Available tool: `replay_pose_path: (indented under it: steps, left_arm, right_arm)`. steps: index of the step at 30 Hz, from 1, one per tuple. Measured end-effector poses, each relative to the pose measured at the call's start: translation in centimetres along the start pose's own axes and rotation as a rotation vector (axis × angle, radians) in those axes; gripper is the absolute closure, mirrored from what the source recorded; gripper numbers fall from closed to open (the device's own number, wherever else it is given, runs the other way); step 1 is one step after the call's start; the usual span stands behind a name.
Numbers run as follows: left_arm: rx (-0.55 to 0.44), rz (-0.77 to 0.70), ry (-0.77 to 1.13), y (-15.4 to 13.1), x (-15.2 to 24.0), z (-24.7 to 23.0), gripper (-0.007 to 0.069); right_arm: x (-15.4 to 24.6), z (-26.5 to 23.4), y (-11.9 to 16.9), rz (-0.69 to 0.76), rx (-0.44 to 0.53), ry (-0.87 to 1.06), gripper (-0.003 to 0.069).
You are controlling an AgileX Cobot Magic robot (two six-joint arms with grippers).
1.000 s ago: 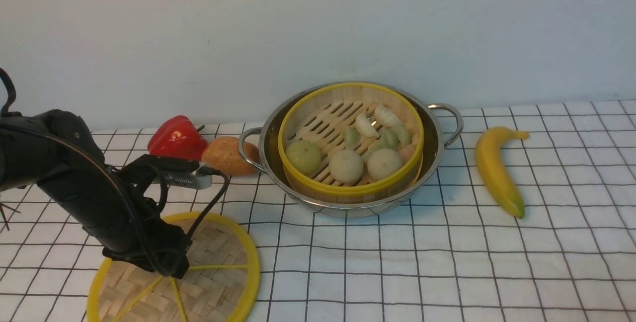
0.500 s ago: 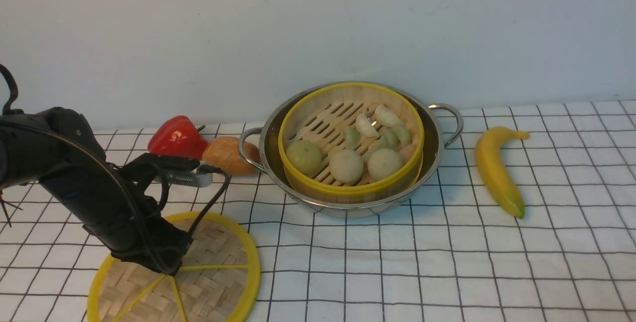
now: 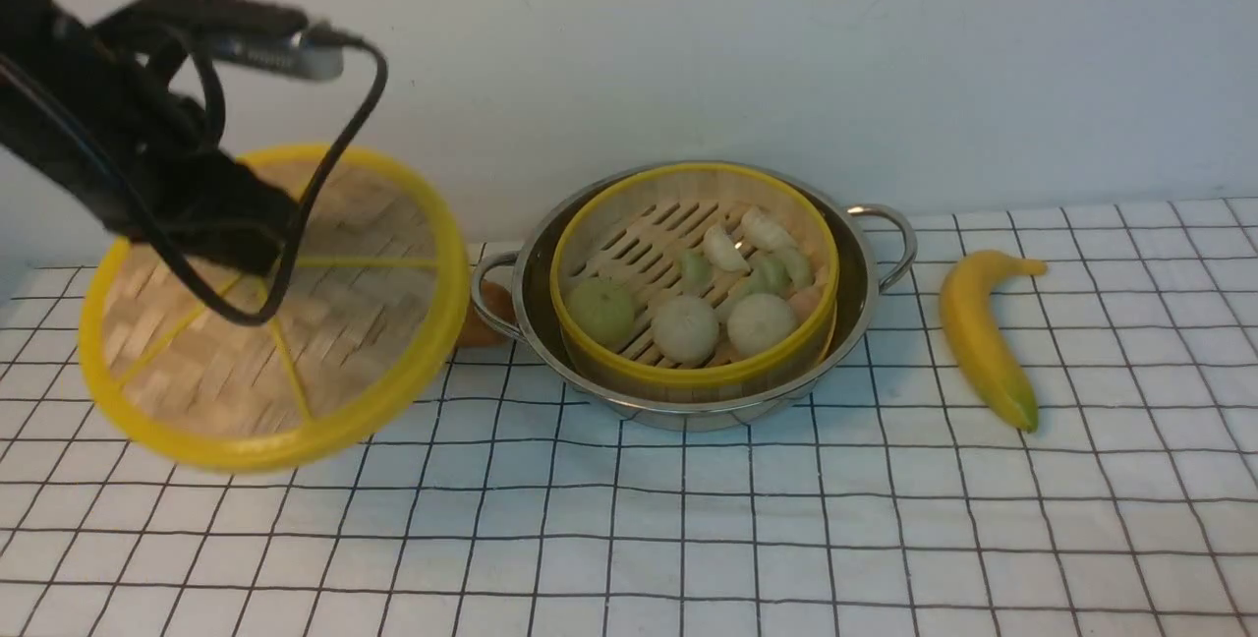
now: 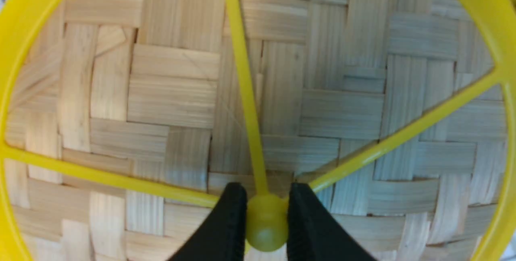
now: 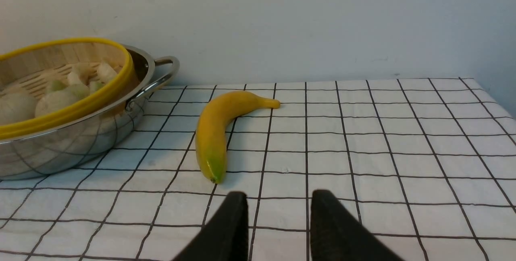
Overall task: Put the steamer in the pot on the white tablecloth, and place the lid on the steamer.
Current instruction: 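Place the yellow bamboo steamer lid onto the steamer in the pot with the left gripper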
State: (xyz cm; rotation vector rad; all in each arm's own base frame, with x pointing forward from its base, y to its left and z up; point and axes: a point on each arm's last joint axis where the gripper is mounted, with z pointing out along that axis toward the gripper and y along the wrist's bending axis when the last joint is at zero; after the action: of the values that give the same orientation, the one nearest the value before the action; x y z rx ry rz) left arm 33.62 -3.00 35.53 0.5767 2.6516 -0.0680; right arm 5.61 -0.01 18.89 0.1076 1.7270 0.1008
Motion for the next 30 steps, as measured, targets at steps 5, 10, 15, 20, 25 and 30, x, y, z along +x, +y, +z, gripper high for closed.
replay_pose_path:
  steps: [5,10,15,20,25,30]
  left_arm:
    - [0.041,0.249,-0.086,-4.0,-3.5,-0.7,0.0508]
    - [0.104,0.564,-0.079,-8.2,-5.9,2.1,0.0508]
    - [0.085,0.791,-0.158,-10.6,-8.4,6.2,0.0508]
    - [0.036,0.888,-0.24,-11.2,-9.8,9.3,0.0508]
    - [0.044,0.959,-0.209,-11.3,-9.9,13.0,0.0508]
    - [0.034,0.953,-0.242,-11.4,-10.3,14.9,0.0508]
  right_arm:
    - [0.0,0.0,0.0,0.0,0.0,0.0,0.0419]
    - [0.0,0.0,0.0,0.0,0.0,0.0,0.0419]
    - [0.0,0.0,0.0,0.0,0.0,0.0,0.0419]
    - [0.0,0.0,0.0,0.0,0.0,0.0,0.0419]
    - [0.0,0.0,0.0,0.0,0.0,0.0,0.0419]
    - [0.0,0.0,0.0,0.001,0.0,0.0,0.0419]
